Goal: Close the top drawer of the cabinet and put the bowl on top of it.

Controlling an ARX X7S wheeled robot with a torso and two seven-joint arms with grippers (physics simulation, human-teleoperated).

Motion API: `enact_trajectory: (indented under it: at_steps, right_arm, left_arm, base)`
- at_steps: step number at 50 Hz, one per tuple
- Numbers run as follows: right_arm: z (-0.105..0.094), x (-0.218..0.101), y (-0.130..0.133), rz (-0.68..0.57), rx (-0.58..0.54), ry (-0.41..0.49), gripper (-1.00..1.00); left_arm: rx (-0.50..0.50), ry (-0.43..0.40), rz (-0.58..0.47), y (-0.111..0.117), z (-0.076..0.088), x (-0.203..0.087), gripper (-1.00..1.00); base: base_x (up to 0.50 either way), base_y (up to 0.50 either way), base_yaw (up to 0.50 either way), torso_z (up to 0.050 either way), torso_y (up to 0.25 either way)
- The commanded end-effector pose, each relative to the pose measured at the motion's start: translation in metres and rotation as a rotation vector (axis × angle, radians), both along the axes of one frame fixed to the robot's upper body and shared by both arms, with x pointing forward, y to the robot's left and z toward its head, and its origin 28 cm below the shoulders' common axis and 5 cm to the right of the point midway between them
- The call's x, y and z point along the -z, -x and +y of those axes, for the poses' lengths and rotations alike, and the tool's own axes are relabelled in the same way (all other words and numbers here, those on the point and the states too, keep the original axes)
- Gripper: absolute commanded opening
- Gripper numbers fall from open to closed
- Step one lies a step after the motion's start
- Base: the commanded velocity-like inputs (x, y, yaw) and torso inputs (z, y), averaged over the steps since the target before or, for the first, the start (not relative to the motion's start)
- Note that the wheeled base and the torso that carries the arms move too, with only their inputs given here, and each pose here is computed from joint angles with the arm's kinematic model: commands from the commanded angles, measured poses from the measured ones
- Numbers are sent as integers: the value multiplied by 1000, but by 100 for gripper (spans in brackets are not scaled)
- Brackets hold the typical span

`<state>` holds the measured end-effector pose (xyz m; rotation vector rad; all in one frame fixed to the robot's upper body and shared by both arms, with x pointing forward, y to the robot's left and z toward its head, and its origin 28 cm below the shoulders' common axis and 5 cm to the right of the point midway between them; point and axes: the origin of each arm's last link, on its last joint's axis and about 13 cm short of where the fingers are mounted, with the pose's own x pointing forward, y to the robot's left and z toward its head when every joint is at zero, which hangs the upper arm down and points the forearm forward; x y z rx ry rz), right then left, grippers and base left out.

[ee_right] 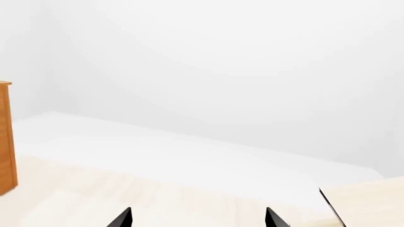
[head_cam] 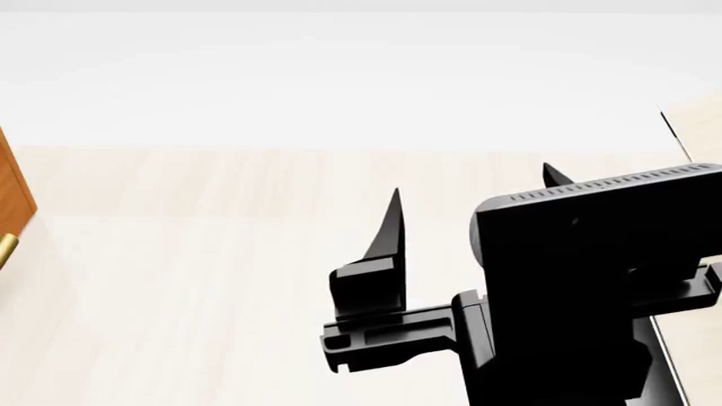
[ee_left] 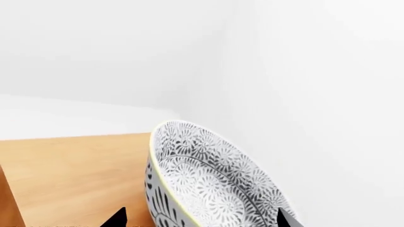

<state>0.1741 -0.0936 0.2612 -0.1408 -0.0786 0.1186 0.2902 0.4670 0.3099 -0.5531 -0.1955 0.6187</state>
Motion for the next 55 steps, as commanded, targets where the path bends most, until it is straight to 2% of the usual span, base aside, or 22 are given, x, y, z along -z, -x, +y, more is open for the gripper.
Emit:
enact_trajectory:
  at_steps: [1,21,22,23,25,34,42,55]
  right_arm:
    - [0,-1,2,-7,-5,-2,100]
    - [0,-2,7,-13,-10,-2,100]
    - [-3,-1,16,-11,-12,2,100]
    - [-14,0,49,-51,32,-2,100]
    - [-19,0,63,-10,-16,4,100]
    - [-23,3,66,-14,-20,6,100]
    - [-24,5,66,-17,-24,5,100]
    - [-23,11,66,-16,-39,8,100]
  left_arm:
    - [-6,-8,-8,13,0,1,100]
    - [36,-33,-38,31,-10,-7,100]
    - [40,-39,-41,33,-11,-9,100]
    - [41,-41,-39,34,-12,-10,100]
    - [38,-47,-25,36,-14,-12,100]
    - [63,-104,-34,60,-27,-21,100]
    - [60,-118,-29,71,-29,-21,100]
    - [90,-194,-36,94,-46,-31,100]
  base:
    - [0,0,0,0,0]
    - [0,0,0,0,0]
    - [0,0,0,0,0]
    - [0,0,0,0,0]
    - [0,0,0,0,0]
    - [0,0,0,0,0]
    - [0,0,0,0,0]
    - [0,0,0,0,0]
